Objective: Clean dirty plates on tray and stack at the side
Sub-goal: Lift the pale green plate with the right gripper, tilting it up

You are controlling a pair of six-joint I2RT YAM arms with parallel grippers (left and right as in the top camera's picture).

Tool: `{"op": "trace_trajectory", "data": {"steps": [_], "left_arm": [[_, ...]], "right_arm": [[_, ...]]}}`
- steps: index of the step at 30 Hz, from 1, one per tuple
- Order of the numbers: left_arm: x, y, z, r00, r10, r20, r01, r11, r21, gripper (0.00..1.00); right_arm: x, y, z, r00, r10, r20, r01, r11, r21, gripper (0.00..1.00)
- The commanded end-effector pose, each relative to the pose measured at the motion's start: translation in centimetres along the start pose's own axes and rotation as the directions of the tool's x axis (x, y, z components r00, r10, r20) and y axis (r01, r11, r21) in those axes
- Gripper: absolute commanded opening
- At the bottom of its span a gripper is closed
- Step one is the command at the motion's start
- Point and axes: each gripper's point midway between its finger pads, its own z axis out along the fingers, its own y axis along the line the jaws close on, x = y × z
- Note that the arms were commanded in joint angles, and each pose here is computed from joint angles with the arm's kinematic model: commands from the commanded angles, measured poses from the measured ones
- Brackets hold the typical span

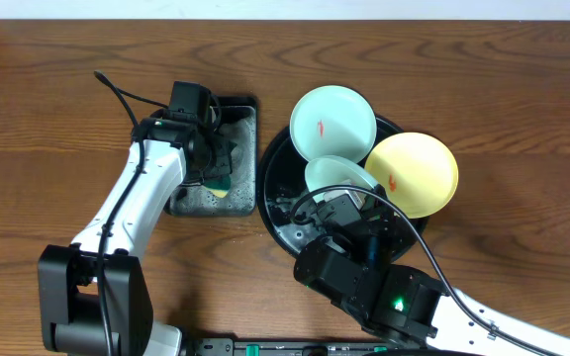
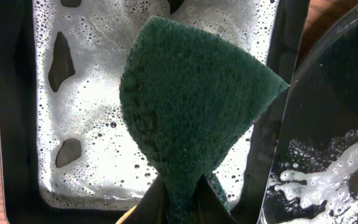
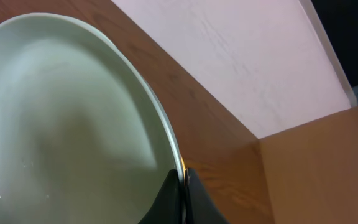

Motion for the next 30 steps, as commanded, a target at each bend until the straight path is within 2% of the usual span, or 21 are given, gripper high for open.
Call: {"op": "trace_trajectory", "data": {"steps": [1, 13, 15, 17, 18, 20, 21, 22, 23, 25, 28, 30], "left_arm": [[0.2, 0.4, 0.2, 1.0, 0.011, -0.01, -0.011, 1.0, -0.01, 0.11], [0.2, 0.4, 0.2, 1.0, 0.011, -0.009, -0.011, 1.0, -0.01, 0.11], [0.2, 0.4, 0.2, 1.0, 0.011, -0.009, -0.011, 1.0, -0.01, 0.11], [0.2, 0.3, 0.2, 1.0, 0.011, -0.008, -0.011, 1.0, -0.009, 0.11], [0.2, 0.4, 0.3, 1.0, 0.011, -0.009, -0.011, 1.0, -0.01, 0.11], [0.2, 0.3, 0.2, 1.0, 0.011, -0.009, -0.011, 1.0, -0.009, 0.11], [0.2, 0.4, 0.2, 1.0, 0.011, -0.01, -0.011, 1.0, -0.01, 0.11], [0.2, 0.4, 0.3, 1.0, 0.011, -0.01, -0.011, 1.0, -0.01, 0.11], [0.2, 0.4, 0.2, 1.0, 0.011, -0.01, -0.011, 1.0, -0.01, 0.11], [0.2, 0.4, 0.2, 1.0, 0.011, -0.009, -0.011, 1.0, -0.01, 0.11], [0.2, 0.4, 0.2, 1.0, 0.011, -0.01, -0.011, 1.0, -0.01, 0.11], [0.2, 0.3, 0.2, 1.0, 0.011, -0.009, -0.011, 1.0, -0.01, 0.11]], "right_arm": [[-1.1, -1.2, -0.5, 0.999, 0.029, 0.027, -0.03, 0.999, 0.031, 0.01], [-1.0, -0.9, -0.4, 0.999, 0.049, 0.021, -0.049, 0.999, 0.009, 0.01], [-0.6, -0.6, 0.1, 0.994, 0.11, -0.001, -0.11, 0.994, -0.014, 0.01], [0.1, 0.8, 0.8, 0.981, 0.186, -0.057, -0.191, 0.977, -0.097, 0.01], [0.4, 1.1, 1.2, 0.987, 0.142, -0.077, -0.15, 0.982, -0.113, 0.01], [1.2, -1.4, 2.0, 0.99, 0.113, -0.089, -0.112, 0.994, 0.017, 0.01], [1.4, -3.3, 2.3, 0.973, 0.217, -0.082, -0.208, 0.972, 0.108, 0.01], [1.3, -3.1, 2.4, 0.961, 0.264, -0.084, -0.257, 0.963, 0.086, 0.01], [1.0, -1.8, 2.5, 0.958, 0.267, -0.101, -0.269, 0.963, -0.002, 0.01], [0.6, 0.8, 2.4, 0.98, 0.158, -0.118, -0.177, 0.97, -0.169, 0.01], [2.0, 0.0, 3.0, 0.944, 0.276, -0.179, -0.298, 0.948, -0.111, 0.01], [2.9, 1.1, 3.2, 0.924, 0.291, -0.249, -0.339, 0.924, -0.179, 0.01]]}}
